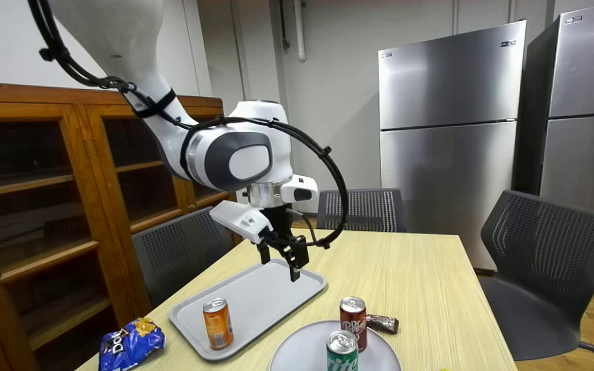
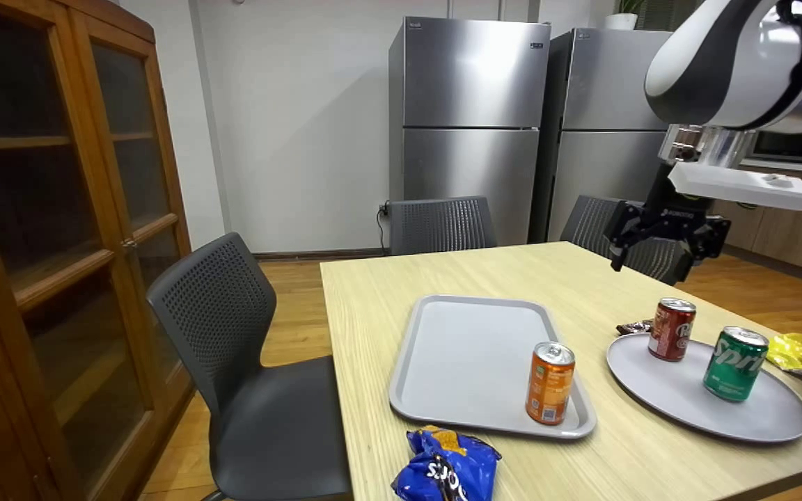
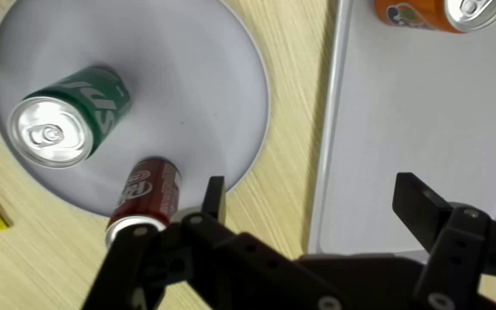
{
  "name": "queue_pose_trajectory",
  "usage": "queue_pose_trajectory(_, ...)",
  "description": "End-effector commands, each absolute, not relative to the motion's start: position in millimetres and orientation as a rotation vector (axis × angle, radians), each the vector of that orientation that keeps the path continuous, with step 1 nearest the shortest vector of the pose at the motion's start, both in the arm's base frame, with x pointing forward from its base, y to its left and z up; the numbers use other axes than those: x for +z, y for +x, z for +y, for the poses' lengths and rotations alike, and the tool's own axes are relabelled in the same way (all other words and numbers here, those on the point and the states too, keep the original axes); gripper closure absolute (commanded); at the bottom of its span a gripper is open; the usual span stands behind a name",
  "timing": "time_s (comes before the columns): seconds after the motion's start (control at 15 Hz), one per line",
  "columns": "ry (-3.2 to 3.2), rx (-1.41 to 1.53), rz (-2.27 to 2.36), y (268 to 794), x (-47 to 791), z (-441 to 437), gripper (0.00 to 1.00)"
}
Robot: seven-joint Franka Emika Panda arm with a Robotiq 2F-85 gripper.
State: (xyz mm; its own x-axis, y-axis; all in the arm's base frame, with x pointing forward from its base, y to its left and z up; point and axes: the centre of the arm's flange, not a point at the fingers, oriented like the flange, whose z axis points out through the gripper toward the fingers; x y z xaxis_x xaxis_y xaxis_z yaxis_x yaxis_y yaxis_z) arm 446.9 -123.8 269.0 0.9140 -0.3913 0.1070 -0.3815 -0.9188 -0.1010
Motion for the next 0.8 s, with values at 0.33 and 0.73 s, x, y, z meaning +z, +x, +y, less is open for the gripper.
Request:
queue_pose_trajectory(0.33,-2.962,-0.158,0.428,455,265,-70,0.0)
queue_pose_trajectory(0.73,-2.961,-0.15,0.408,455,264,-67,0.0)
